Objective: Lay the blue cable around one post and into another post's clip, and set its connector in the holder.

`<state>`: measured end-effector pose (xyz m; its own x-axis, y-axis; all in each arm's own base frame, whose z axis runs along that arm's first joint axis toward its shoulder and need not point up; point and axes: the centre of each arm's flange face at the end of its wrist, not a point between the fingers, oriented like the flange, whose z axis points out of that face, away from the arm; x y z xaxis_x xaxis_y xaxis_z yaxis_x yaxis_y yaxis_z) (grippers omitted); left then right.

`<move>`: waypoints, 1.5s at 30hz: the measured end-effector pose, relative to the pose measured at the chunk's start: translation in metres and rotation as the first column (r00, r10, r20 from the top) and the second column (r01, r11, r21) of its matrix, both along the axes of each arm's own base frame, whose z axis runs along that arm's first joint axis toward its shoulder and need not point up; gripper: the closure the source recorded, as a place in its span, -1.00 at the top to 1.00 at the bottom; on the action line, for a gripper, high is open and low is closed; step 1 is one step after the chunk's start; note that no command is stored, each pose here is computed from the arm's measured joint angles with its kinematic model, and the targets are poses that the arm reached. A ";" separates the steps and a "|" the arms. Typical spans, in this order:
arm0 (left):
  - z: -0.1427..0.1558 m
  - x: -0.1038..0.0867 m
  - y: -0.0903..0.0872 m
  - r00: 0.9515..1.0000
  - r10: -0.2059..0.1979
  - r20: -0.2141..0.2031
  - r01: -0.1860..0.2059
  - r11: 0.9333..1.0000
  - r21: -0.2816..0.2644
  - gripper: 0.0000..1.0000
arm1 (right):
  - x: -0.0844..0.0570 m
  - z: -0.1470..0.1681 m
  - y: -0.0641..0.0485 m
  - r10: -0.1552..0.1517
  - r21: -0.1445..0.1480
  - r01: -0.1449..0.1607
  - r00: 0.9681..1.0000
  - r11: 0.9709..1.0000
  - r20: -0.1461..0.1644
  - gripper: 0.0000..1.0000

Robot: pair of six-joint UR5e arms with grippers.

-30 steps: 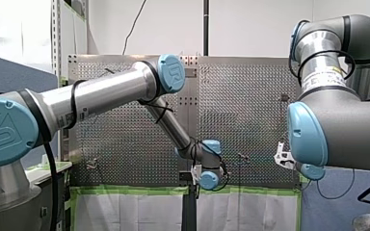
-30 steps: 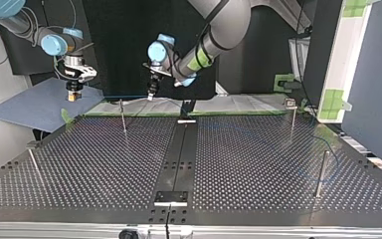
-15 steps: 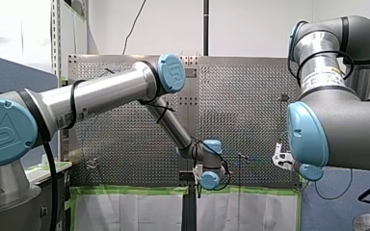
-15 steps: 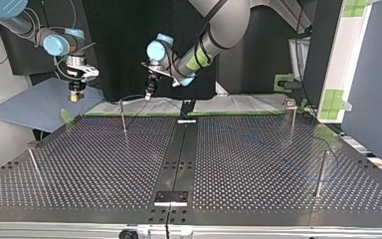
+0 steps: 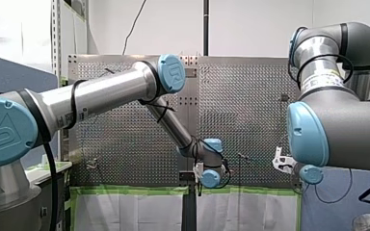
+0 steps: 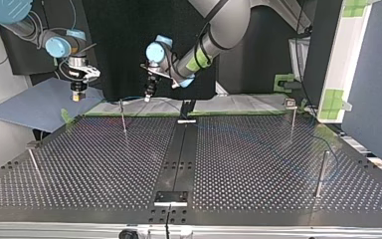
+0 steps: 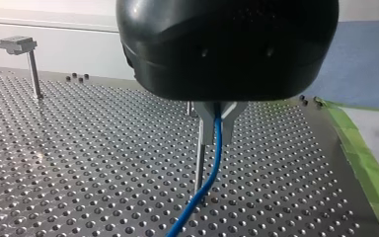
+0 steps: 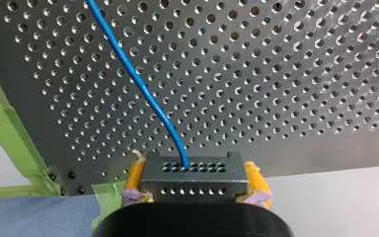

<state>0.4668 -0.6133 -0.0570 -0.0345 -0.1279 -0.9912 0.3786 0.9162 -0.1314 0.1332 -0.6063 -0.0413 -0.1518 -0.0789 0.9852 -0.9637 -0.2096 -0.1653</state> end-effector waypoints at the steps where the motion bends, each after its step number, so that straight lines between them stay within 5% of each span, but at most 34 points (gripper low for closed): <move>1: 0.000 0.000 0.000 1.000 0.000 0.000 0.000 1.000 0.000 -1.00 | 0.000 0.000 0.000 0.000 -0.001 0.000 1.000 1.000 0.000 -1.00; 19: -0.005 0.005 -0.012 1.000 -0.001 -0.013 0.001 1.000 0.030 -1.00 | -0.001 0.001 -0.004 0.001 -0.008 -0.001 1.000 1.000 0.006 -1.00; 36: -0.002 0.029 0.002 0.999 0.032 -0.007 -0.031 0.999 0.027 -1.00 | -0.002 0.006 -0.018 0.001 -0.012 0.000 1.000 1.000 0.009 -1.00; 45: 0.003 0.031 -0.002 1.000 0.019 0.003 -0.019 1.000 0.025 -1.00 | 0.000 0.008 -0.023 0.004 -0.002 -0.004 1.000 1.000 0.007 -1.00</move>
